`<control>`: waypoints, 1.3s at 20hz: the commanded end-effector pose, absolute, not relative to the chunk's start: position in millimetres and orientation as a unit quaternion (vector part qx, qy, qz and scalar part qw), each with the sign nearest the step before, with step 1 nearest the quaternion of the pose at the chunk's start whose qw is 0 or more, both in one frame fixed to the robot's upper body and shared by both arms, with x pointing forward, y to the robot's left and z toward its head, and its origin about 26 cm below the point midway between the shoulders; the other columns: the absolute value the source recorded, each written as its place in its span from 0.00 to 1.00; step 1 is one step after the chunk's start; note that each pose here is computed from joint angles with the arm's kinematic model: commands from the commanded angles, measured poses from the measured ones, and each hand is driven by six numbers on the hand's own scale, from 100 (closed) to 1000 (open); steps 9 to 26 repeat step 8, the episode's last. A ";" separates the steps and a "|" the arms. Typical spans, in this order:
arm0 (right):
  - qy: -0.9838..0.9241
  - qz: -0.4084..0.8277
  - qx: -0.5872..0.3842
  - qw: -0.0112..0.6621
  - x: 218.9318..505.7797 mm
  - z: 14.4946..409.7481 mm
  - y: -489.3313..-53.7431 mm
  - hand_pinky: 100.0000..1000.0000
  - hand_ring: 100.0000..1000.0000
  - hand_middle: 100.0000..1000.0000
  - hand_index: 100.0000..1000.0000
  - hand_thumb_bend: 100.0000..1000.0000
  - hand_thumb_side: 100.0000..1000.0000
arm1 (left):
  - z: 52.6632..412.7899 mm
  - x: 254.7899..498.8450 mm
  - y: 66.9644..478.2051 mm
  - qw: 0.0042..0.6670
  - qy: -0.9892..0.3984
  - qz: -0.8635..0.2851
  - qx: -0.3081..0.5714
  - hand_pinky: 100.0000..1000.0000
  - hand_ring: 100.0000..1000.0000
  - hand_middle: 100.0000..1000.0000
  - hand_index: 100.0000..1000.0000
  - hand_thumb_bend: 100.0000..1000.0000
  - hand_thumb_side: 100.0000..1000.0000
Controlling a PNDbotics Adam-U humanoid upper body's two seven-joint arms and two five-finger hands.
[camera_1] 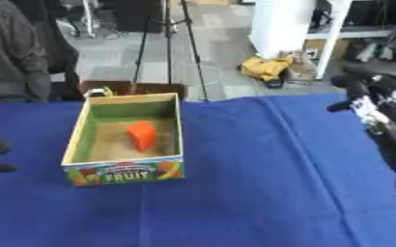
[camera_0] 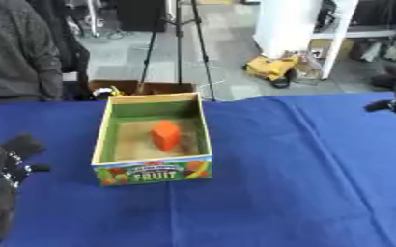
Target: Pick up objects on the table and place them in the box.
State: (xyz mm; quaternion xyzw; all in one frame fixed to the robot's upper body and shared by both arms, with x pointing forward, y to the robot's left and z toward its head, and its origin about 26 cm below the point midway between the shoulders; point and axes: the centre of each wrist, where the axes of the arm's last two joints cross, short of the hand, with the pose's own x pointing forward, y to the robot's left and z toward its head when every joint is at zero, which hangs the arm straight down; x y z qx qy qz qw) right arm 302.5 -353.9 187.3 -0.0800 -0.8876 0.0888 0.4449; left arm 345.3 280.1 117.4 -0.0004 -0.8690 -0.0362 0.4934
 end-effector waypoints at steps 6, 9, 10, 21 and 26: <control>-0.884 0.001 -0.069 0.463 286.6 160.5 -350.2 0.60 0.90 0.74 0.87 0.00 0.59 | 116.1 343.4 289.1 0.495 -0.868 -0.028 0.024 0.57 0.79 0.70 0.77 0.74 0.79; -0.881 -0.002 -0.068 0.468 286.4 156.9 -349.2 0.59 0.89 0.74 0.88 0.00 0.59 | 113.4 342.9 290.3 0.500 -0.865 -0.027 0.026 0.58 0.80 0.70 0.77 0.74 0.79; -0.881 -0.002 -0.068 0.468 286.4 156.9 -349.2 0.59 0.89 0.74 0.88 0.00 0.59 | 113.4 342.9 290.3 0.500 -0.865 -0.027 0.026 0.58 0.80 0.70 0.77 0.74 0.79; -0.881 -0.002 -0.068 0.468 286.4 156.9 -349.2 0.59 0.89 0.74 0.88 0.00 0.59 | 113.4 342.9 290.3 0.500 -0.865 -0.027 0.026 0.58 0.80 0.70 0.77 0.74 0.79; -0.881 -0.002 -0.068 0.468 286.4 156.9 -349.2 0.59 0.89 0.74 0.88 0.00 0.59 | 113.4 342.9 290.3 0.500 -0.865 -0.027 0.026 0.58 0.80 0.70 0.77 0.74 0.79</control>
